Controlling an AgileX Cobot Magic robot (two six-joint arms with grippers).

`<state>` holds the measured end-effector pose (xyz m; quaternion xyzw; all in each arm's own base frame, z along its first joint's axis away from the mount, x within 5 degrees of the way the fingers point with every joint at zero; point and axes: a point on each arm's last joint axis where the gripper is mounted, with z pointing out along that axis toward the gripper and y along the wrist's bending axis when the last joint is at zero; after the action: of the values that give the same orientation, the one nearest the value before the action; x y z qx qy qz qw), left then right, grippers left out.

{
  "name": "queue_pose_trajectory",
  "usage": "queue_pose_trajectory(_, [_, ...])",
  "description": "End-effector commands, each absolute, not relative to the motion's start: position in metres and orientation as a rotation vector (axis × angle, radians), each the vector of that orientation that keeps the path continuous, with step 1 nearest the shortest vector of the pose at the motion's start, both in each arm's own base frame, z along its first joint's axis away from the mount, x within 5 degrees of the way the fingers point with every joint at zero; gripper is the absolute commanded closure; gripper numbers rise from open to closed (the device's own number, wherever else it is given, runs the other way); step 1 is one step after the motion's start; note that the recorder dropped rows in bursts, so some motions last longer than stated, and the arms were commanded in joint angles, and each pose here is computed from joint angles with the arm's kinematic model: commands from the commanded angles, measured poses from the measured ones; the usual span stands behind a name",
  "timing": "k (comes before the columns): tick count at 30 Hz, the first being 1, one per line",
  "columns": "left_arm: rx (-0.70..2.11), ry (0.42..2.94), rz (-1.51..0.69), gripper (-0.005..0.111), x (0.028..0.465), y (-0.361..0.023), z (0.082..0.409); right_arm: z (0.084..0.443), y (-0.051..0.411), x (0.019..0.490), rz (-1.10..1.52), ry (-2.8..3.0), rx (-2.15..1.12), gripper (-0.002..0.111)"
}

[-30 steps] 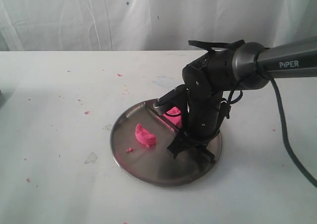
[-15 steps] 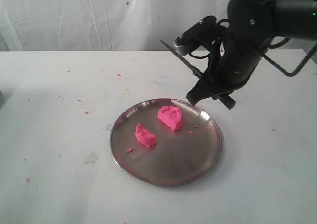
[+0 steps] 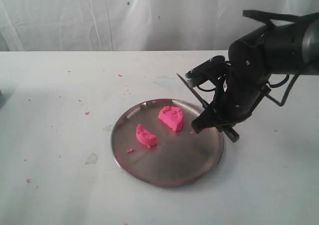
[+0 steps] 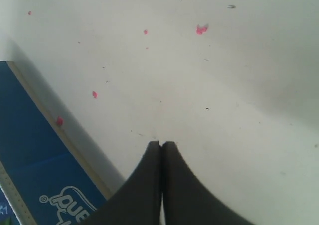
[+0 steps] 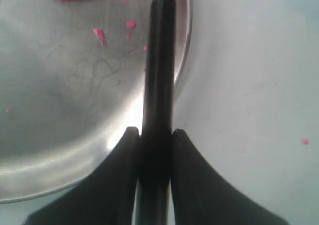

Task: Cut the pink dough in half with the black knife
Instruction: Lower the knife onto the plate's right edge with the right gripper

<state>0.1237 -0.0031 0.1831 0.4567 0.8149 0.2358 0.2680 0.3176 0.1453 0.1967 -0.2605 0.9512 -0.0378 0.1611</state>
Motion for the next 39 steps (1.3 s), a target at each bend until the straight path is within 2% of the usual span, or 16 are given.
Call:
queue_pose_trajectory(1, [1.212,2.216,0.623,0.107,0.121,-0.003,0.182,0.177,0.144,0.32,-0.123,2.76,-0.772,0.108])
queue_pose_trajectory(12, [1.212,2.211,0.62,0.107,0.122,-0.003,0.182,0.177,0.148,0.323,-0.083,2.736,-0.741,0.108])
queue_pose_trajectory(20, [1.18,2.223,0.609,0.107,0.122,-0.003,0.182,0.176,0.16,0.316,0.133,2.757,-0.782,0.108])
queue_pose_trajectory(29, [1.124,2.247,0.589,0.107,0.122,-0.003,0.182,0.174,0.156,0.319,0.073,2.768,-0.723,0.108])
queue_pose_trajectory(34, [1.09,2.267,0.571,0.107,0.121,-0.003,0.181,0.149,0.155,0.319,0.046,2.795,-0.751,0.108])
queue_pose_trajectory(39, [1.082,2.269,0.562,0.107,0.121,-0.004,0.181,0.15,0.157,0.321,0.061,2.78,-0.742,0.108])
